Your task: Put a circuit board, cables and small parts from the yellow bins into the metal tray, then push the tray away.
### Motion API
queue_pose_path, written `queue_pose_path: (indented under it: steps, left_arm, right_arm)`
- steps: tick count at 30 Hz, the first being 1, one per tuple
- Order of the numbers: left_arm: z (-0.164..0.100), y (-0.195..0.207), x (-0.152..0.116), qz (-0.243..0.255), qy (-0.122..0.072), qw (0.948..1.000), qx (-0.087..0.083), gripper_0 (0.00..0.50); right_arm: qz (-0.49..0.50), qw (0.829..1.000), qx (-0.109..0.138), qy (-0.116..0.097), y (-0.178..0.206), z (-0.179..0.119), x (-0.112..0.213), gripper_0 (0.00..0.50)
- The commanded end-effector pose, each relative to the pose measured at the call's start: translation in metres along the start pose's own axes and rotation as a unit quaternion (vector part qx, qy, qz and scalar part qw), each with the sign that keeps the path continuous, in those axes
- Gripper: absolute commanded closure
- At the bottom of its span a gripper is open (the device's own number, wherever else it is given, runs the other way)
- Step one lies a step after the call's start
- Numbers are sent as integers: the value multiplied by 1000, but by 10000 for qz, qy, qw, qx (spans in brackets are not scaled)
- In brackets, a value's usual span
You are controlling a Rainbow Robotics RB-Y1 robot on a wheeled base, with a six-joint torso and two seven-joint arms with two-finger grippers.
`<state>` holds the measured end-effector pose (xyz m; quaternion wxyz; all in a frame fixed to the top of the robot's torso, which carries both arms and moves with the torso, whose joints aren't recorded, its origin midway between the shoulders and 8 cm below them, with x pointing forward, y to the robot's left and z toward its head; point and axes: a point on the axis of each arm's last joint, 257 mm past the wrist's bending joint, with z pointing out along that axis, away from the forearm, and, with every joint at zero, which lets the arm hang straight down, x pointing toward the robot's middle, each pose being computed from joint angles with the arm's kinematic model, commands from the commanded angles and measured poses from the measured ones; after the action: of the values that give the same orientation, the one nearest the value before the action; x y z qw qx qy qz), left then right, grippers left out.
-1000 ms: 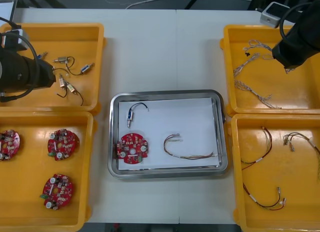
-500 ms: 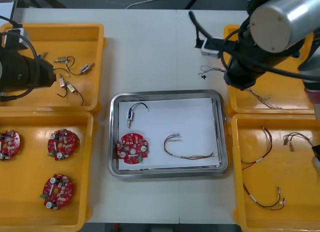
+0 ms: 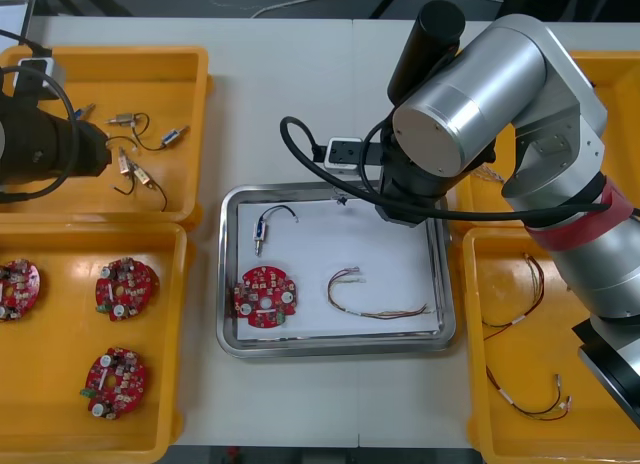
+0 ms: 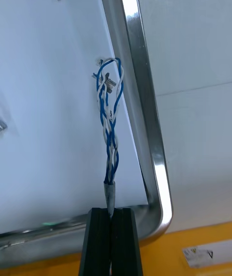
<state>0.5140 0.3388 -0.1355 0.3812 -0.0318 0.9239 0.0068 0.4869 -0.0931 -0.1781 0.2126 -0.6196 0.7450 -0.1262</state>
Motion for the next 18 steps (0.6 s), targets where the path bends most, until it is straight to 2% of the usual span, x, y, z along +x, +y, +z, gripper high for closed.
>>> queue_pose_path:
  steps: [1, 9, 14, 16, 17, 18]
  left_arm:
    - [-6, 16, -17, 609, -205, 9979, -125, 0]
    - [-3, 17, -17, 703, -181, 9973, -131, 0]
    - [-1, 19, -18, 681, -157, 9975, -127, 0]
    - [1, 20, -18, 648, -134, 9977, -119, 0]
    - [2, 20, -19, 623, -121, 9979, -104, 0]
    - [2, 20, -20, 612, -110, 9980, -98, 0]
  right_arm:
    - [-344, 9991, -172, -203, 19, 21, -10, 500]
    - [-388, 9986, -297, -195, 31, 53, -3, 500]
    - [-439, 9987, -237, -115, 36, 63, -1, 490]
    - [-426, 9987, -252, -97, 38, 65, 1, 452]
    - [-423, 9988, -250, -87, 37, 65, 2, 401]
    - [-423, 9988, -249, -76, 37, 65, 2, 301]
